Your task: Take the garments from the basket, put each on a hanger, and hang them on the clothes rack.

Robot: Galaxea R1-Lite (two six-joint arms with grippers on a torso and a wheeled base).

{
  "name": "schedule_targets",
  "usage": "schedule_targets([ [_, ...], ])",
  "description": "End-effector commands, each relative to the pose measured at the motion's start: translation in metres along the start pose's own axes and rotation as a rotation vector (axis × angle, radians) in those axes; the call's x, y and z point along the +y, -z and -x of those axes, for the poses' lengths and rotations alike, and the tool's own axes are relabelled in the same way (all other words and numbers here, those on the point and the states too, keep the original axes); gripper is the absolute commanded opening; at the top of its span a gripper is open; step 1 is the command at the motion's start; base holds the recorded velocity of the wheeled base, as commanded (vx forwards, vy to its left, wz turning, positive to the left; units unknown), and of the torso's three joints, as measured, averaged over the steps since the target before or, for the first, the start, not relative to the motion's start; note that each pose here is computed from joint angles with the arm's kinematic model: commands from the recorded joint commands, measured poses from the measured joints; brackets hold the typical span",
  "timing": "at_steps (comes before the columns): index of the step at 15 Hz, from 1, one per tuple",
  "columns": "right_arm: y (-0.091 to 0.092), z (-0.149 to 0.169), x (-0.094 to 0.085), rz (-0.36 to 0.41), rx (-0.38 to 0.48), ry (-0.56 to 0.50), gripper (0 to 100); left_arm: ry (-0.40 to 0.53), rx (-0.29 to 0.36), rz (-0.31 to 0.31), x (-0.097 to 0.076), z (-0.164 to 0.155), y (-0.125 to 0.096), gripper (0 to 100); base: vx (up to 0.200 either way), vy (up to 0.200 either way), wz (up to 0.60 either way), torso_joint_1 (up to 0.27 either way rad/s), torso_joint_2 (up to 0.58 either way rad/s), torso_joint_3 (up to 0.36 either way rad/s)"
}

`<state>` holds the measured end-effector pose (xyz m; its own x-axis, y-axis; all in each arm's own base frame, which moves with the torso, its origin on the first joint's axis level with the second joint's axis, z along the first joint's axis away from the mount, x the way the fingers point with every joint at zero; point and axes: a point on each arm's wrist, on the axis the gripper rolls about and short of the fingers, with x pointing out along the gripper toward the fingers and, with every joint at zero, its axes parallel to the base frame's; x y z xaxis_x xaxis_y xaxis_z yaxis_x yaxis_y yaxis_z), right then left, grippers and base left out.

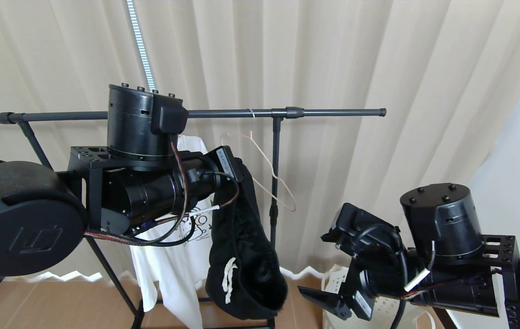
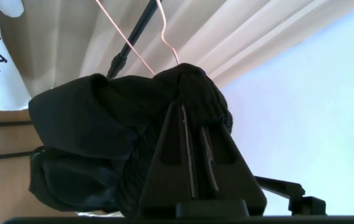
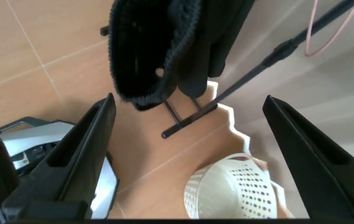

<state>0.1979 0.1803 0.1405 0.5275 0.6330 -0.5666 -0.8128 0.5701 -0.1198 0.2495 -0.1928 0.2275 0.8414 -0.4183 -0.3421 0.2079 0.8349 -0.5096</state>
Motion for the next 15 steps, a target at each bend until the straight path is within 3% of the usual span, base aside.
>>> schedule_targets([
  [1, -0.008, -0.017, 0.007, -0.07, -0.018, -0.021, 100, 0.001, 0.003, -0.002, 0.0, 0.0, 0.001, 0, 0.0, 0.0, 0.0, 0.0, 0.0, 0.0],
  [4, -0.014, -0.034, 0.01, -0.138, -0.01, 0.05, 100, -0.001, 0.008, -0.005, 0.0, 0.0, 0.003, 0, 0.0, 0.0, 0.0, 0.0, 0.0, 0.0],
  [9, -0.006, -0.052, 0.006, -0.142, 0.046, 0.114, 100, 0.004, 0.02, -0.011, -0.002, 0.001, 0.007, 0, 0.0, 0.0, 0.0, 0.0, 0.0, 0.0],
  [13, 0.009, -0.08, -0.008, -0.169, 0.124, 0.173, 100, 0.007, 0.026, -0.013, -0.002, 0.001, 0.009, 0, 0.0, 0.0, 0.0, 0.0, 0.0, 0.0],
  [14, 0.011, -0.087, -0.008, -0.171, 0.137, 0.173, 0, 0.01, 0.024, -0.013, -0.003, 0.002, 0.008, 0, 0.0, 0.0, 0.0, 0.0, 0.0, 0.0],
  [15, 0.01, -0.091, -0.01, -0.175, 0.137, 0.188, 0, 0.009, 0.025, -0.014, -0.003, 0.002, 0.009, 0, 0.0, 0.0, 0.0, 0.0, 0.0, 0.0],
])
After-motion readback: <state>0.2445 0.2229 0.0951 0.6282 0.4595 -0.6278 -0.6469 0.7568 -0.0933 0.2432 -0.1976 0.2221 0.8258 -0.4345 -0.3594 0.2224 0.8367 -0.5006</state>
